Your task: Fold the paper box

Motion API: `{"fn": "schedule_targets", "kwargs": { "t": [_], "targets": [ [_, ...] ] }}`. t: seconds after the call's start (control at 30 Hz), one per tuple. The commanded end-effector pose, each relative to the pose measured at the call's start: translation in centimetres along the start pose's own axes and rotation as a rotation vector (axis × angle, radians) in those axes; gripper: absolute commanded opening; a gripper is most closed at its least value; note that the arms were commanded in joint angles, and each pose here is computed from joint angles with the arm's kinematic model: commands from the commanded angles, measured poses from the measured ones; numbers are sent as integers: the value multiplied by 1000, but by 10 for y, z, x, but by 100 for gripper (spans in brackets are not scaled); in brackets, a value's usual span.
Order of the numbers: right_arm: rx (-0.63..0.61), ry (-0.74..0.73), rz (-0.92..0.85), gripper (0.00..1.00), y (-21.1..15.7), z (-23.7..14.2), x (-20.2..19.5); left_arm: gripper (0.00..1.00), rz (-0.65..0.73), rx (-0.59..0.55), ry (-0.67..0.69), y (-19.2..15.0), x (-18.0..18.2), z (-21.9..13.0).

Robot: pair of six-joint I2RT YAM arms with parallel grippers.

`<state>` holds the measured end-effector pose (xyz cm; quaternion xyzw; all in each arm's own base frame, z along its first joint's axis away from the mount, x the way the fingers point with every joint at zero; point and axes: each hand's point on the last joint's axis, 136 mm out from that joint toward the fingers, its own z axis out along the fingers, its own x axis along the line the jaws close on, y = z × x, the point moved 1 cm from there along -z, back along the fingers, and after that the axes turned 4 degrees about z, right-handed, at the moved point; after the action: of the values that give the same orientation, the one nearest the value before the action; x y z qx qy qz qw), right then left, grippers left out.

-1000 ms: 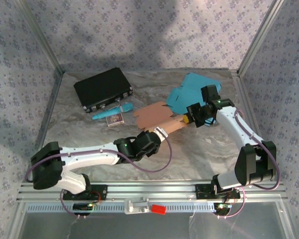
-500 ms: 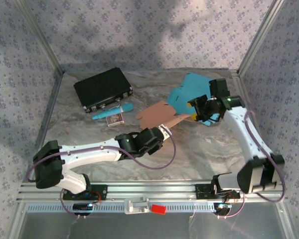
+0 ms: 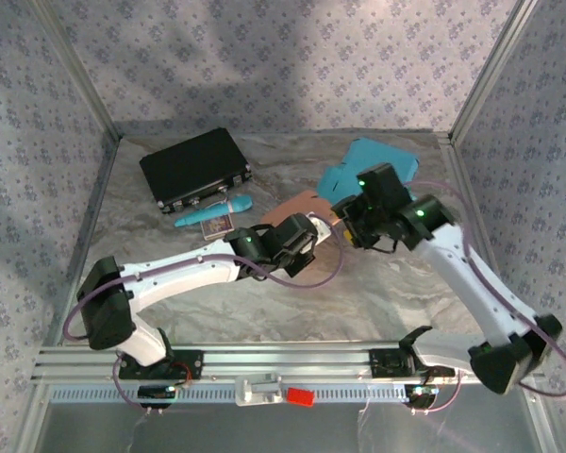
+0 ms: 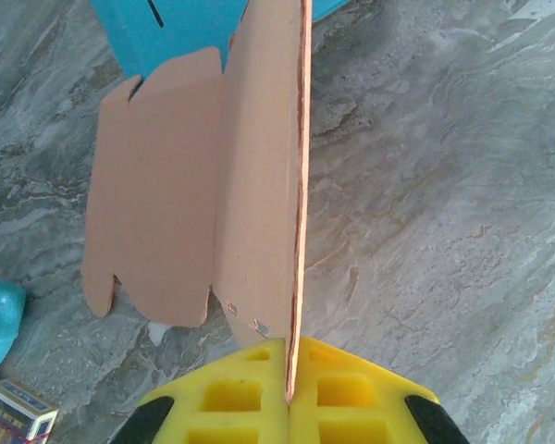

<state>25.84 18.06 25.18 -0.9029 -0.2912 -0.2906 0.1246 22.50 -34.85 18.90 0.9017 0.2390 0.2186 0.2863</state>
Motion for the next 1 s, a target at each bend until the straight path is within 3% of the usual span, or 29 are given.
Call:
{"fn": "schedule_targets", "kwargs": {
  "t": [0.0,0.53,0.97],
  "targets": [
    [-14,-25,74,50,0,13,5,0,-17,16,-24,4,0,-4],
    [19,-143,96,24,-1,47,-10,0,-33,1,-16,12,3,-5],
    [23,-177,74,20,2,55,-13,0,-35,1,-18,12,3,-5]
  ]
}}
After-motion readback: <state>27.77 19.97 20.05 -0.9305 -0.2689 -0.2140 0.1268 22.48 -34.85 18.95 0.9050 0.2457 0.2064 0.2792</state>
